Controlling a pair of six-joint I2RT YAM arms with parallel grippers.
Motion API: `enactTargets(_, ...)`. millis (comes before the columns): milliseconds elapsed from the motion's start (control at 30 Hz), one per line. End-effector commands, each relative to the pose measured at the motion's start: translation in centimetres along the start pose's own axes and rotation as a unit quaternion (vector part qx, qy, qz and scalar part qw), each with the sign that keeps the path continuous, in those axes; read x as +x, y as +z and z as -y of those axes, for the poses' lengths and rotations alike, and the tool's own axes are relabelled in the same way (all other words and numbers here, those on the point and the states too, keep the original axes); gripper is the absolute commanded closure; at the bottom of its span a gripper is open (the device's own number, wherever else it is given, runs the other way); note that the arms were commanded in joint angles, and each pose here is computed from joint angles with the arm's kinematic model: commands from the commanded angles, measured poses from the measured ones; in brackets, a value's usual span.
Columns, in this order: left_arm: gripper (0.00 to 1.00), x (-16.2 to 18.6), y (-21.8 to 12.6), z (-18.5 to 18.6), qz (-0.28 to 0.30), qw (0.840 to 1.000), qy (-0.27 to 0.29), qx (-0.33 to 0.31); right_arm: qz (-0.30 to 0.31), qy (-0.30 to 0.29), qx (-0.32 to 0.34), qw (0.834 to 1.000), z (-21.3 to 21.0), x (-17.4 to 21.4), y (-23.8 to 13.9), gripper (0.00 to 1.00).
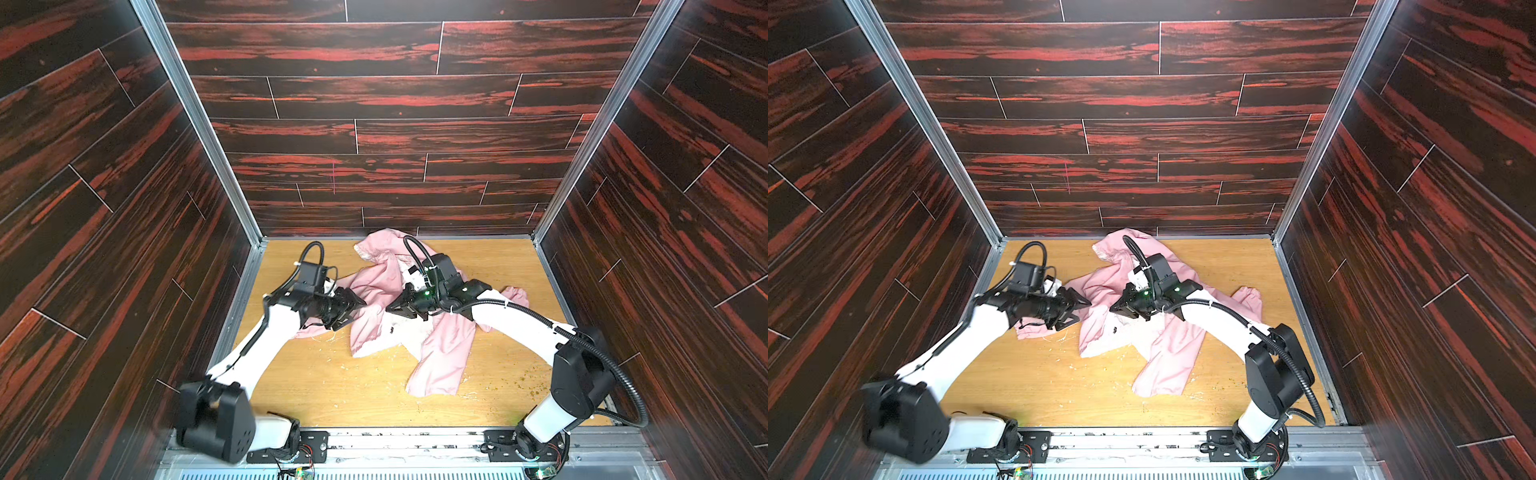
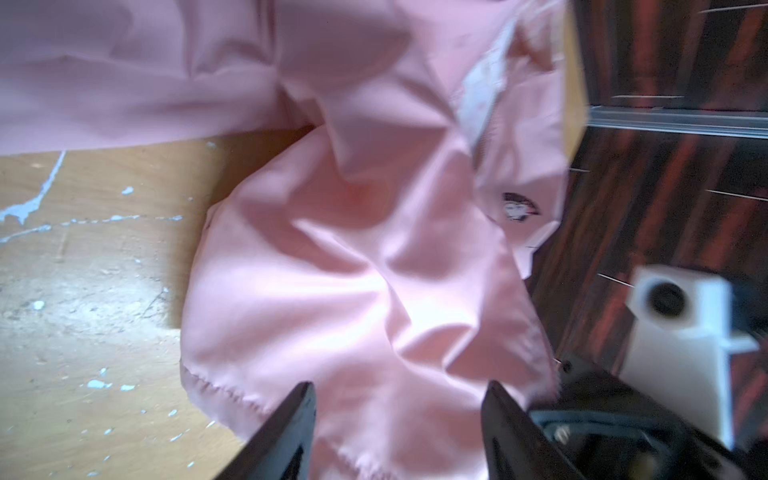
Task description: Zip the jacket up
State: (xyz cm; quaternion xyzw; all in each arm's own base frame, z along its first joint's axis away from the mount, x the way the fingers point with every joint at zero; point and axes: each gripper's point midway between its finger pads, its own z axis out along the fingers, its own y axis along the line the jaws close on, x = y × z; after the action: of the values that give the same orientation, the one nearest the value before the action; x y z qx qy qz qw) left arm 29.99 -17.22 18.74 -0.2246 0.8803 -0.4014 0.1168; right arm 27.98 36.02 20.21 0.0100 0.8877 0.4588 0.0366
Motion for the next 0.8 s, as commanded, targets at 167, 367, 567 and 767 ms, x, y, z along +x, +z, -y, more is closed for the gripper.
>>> enactTargets(167,0.27,2.3,-5.1,0.2,0.113,0.983,-0.081,0.123,-0.031,0.009,0.073,0.997,1.9,0.3,0.4,1.00)
enactTargets(367,0.24,5.8,-7.8,-0.7,0.164,0.967,-0.111,0.159,-0.058,0.005,0.089,0.994,1.7,0.4,0.5,1.00)
enactTargets(567,0.24,9.2,-5.6,0.9,0.139,0.979,-0.071,0.132,-0.055,0.015,0.057,0.997,0.6,-0.1,0.2,1.00)
enactTargets(767,0.24,10.6,-1.8,5.5,0.130,0.983,-0.028,0.128,-0.052,0.054,0.023,0.997,-0.1,-1.5,0.2,1.00)
